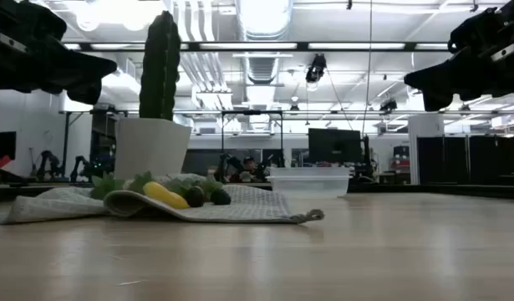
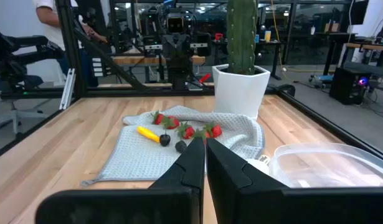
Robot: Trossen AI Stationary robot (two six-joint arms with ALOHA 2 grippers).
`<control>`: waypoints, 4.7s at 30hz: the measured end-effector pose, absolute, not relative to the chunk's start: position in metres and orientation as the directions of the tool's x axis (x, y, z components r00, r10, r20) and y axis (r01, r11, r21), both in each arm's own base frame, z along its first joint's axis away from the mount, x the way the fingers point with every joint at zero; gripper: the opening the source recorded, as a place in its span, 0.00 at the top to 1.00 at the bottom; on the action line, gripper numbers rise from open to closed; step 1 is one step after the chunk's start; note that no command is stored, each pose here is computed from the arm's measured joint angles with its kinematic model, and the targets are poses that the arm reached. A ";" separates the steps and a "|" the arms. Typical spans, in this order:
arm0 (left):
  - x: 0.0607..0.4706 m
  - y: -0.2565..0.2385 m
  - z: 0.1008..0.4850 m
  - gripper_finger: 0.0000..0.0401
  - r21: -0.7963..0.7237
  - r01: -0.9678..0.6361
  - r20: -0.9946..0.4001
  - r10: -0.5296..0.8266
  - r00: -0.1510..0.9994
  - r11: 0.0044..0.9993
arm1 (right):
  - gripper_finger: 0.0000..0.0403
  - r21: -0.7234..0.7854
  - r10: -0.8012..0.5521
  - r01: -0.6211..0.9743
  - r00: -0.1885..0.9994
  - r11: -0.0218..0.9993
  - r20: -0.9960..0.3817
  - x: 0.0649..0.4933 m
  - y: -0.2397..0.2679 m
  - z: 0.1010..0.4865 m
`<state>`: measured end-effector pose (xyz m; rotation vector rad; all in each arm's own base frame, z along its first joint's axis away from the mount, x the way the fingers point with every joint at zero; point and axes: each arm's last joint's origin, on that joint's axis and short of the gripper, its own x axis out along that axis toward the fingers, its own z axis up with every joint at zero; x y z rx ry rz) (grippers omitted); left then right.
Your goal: Pick and placing Produce into tupperware
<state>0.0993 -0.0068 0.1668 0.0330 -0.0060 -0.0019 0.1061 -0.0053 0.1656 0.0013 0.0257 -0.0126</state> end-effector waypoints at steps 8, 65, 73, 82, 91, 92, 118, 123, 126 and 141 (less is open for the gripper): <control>0.099 -0.007 0.167 1.00 0.033 0.002 0.006 -0.002 1.000 0.999 | 0.98 0.001 -0.013 0.013 1.000 1.000 -0.026 0.106 -0.005 0.165; 0.099 -0.007 0.167 1.00 0.033 0.002 0.006 -0.002 1.000 0.999 | 0.98 0.001 -0.013 0.013 1.000 1.000 -0.026 0.106 -0.005 0.166; 0.099 -0.007 0.167 1.00 0.033 0.002 0.006 -0.002 1.000 0.999 | 0.98 0.001 -0.013 0.013 1.000 1.000 -0.026 0.106 -0.005 0.165; 0.099 -0.007 0.167 1.00 0.033 0.002 0.006 -0.002 1.000 0.999 | 0.98 0.001 -0.013 0.013 1.000 1.000 -0.026 0.106 -0.005 0.165; 0.099 -0.007 0.167 1.00 0.033 0.002 0.006 -0.002 1.000 0.999 | 0.98 0.001 -0.013 0.013 1.000 1.000 -0.026 0.106 -0.005 0.165; 0.099 -0.007 0.167 1.00 0.033 0.001 0.006 -0.002 1.000 0.999 | 0.98 0.001 -0.013 0.013 1.000 1.000 -0.026 0.106 -0.005 0.166; 0.099 -0.007 0.167 1.00 0.033 0.002 0.006 -0.002 1.000 0.999 | 0.98 0.001 -0.013 0.013 1.000 1.000 -0.026 0.106 -0.005 0.166; 0.099 -0.007 0.167 1.00 0.033 0.002 0.006 -0.002 1.000 0.999 | 0.98 0.001 -0.013 0.013 1.000 1.000 -0.026 0.106 -0.005 0.165; 0.099 -0.007 0.167 1.00 0.033 0.001 0.006 -0.002 1.000 0.999 | 0.98 0.001 -0.013 0.013 1.000 1.000 -0.026 0.106 -0.005 0.165; 0.099 -0.007 0.167 1.00 0.033 0.002 0.006 -0.002 1.000 0.999 | 0.98 0.098 -0.012 0.011 1.000 0.995 0.015 0.106 -0.005 0.170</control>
